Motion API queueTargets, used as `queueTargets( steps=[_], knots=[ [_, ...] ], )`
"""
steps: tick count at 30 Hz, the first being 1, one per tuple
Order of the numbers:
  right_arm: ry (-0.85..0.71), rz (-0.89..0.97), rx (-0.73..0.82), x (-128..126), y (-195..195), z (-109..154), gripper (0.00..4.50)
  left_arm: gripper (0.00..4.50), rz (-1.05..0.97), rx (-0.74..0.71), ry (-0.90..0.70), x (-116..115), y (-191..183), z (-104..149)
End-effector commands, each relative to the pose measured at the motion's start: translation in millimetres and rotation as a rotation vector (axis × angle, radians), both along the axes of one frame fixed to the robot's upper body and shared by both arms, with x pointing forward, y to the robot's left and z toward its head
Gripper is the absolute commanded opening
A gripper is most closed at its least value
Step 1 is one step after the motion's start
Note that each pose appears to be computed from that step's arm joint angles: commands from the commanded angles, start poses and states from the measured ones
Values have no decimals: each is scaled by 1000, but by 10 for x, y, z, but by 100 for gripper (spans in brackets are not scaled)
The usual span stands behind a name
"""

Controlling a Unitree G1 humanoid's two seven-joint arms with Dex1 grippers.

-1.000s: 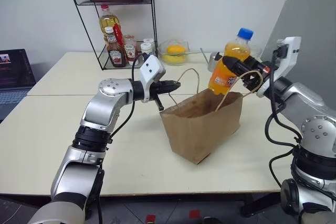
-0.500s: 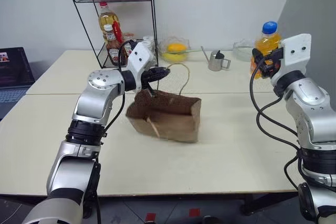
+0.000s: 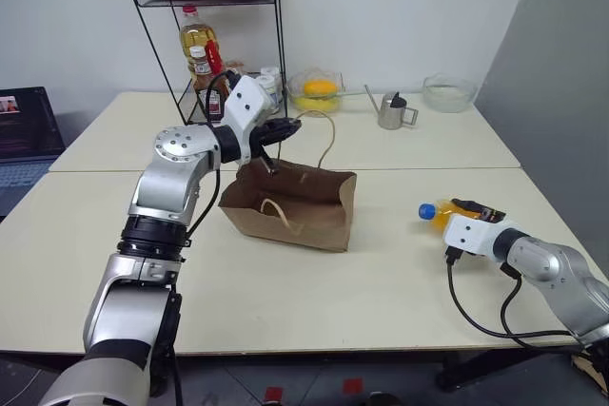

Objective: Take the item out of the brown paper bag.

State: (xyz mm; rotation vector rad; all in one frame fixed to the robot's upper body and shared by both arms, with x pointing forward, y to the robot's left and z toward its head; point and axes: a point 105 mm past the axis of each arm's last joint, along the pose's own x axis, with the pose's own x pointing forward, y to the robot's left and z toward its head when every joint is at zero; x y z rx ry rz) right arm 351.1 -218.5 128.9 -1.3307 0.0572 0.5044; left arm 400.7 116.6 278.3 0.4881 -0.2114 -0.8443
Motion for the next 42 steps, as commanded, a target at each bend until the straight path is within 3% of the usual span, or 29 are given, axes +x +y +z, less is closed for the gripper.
queueTargets(
  steps=[1,5,11,16,20,29,31,35,38,42],
  knots=[
    [55,22,-74,24,-16,-132,258,0,-15,-3,-57,-75,-41,134],
    [117,63,-165,9,-19,-254,258,0,-13,-7,-54,-90,-49,125],
    [157,89,-132,-42,21,-214,447,0,-5,-6,-46,-104,-33,90],
    [169,112,-30,-205,47,-9,447,0,16,-4,-33,-103,65,84],
    [157,142,168,-313,246,286,450,90,21,-33,6,-124,218,148],
    [87,116,602,-356,598,633,450,381,171,-82,83,-260,886,182],
    [58,80,702,-377,625,668,450,446,260,-86,98,-323,1090,90],
    [36,-20,909,-505,676,634,450,446,440,-119,181,-544,1372,-357],
    [10,-140,988,-606,580,483,450,446,527,-182,225,-751,1338,-713],
    [87,-329,1050,-963,479,26,450,446,690,-197,363,-1220,1204,-1532]
  ],
)
